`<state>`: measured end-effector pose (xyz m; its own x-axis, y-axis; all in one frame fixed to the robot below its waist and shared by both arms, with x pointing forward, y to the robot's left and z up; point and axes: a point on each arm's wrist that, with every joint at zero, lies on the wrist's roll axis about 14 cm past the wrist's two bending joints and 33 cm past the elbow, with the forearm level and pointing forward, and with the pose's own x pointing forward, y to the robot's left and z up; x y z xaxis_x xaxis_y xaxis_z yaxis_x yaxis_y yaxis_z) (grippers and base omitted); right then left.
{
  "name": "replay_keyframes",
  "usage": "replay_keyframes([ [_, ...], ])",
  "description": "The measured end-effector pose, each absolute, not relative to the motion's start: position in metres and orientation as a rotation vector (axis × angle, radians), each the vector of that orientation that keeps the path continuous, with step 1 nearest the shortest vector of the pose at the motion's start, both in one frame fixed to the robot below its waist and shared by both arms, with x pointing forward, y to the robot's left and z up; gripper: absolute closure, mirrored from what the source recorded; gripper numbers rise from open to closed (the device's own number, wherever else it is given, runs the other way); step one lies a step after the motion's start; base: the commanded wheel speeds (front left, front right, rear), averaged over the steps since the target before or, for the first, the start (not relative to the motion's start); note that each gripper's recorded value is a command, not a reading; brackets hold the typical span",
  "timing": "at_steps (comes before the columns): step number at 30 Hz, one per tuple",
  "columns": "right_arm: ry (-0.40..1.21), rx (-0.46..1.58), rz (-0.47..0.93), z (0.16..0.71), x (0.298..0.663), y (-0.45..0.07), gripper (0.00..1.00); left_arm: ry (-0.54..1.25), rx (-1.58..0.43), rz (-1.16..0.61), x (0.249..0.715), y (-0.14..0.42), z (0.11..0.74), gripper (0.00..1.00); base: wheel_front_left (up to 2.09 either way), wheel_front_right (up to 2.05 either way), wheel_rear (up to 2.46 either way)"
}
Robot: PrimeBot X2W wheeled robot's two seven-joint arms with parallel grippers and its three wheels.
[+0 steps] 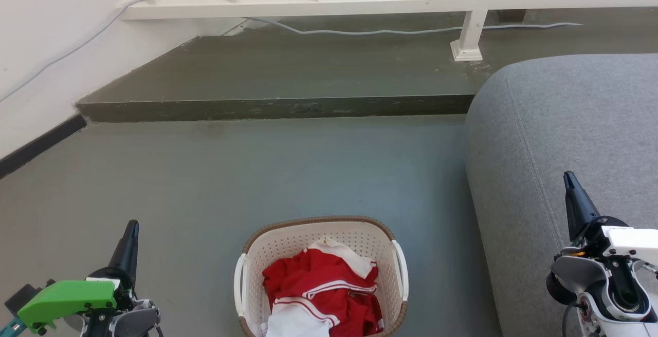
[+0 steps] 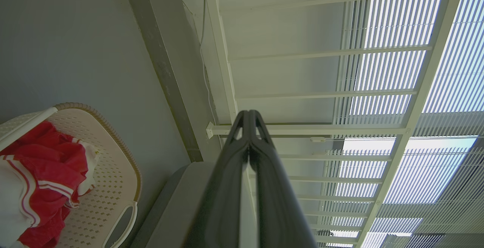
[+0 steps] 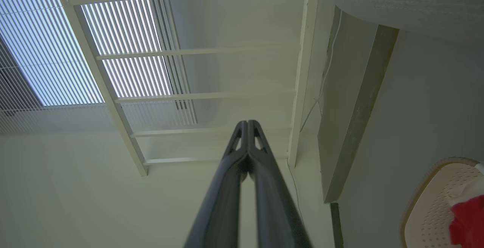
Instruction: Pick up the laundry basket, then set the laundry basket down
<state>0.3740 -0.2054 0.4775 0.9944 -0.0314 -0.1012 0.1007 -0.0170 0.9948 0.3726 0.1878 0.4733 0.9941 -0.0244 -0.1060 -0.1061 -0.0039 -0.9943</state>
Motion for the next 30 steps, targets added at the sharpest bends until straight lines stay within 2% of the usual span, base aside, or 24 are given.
replay_keyframes([
  [30,0.053,1.586,-0.11,0.4765,0.3738,-0.2065,1.0,0.1,-1.575,0.064,0.373,0.1881,0.4738,1.0,0.0,0.0,0.0],
])
